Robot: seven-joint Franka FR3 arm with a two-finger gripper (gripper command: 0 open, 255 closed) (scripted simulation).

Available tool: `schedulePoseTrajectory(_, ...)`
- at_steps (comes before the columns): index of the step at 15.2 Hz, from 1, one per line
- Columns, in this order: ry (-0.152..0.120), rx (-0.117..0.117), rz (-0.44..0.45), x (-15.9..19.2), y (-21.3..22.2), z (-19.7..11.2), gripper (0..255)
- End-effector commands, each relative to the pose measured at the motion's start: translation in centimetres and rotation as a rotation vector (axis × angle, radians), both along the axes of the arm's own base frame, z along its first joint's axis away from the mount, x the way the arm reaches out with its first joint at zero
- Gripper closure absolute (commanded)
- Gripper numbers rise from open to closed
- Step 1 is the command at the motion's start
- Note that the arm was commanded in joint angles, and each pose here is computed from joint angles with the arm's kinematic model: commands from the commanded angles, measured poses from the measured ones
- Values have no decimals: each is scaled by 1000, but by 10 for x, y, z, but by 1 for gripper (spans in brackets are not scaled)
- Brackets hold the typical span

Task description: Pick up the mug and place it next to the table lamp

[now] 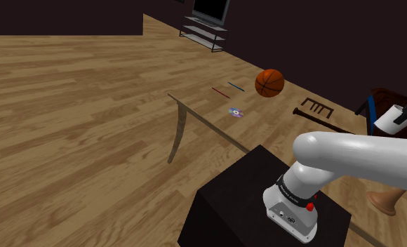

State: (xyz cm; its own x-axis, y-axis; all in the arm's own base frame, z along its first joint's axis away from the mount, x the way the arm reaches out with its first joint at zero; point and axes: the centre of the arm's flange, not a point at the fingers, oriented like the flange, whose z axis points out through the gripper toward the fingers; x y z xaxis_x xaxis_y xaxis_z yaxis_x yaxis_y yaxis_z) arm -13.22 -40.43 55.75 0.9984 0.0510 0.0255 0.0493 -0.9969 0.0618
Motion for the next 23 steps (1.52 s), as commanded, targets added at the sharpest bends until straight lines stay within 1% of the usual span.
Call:
schedulePoseTrajectory(1, 0, -1, 0, -1, 0, -12, 255)
schedulePoseTrajectory(23, 0, -1, 0, -1, 0, -128, 255)
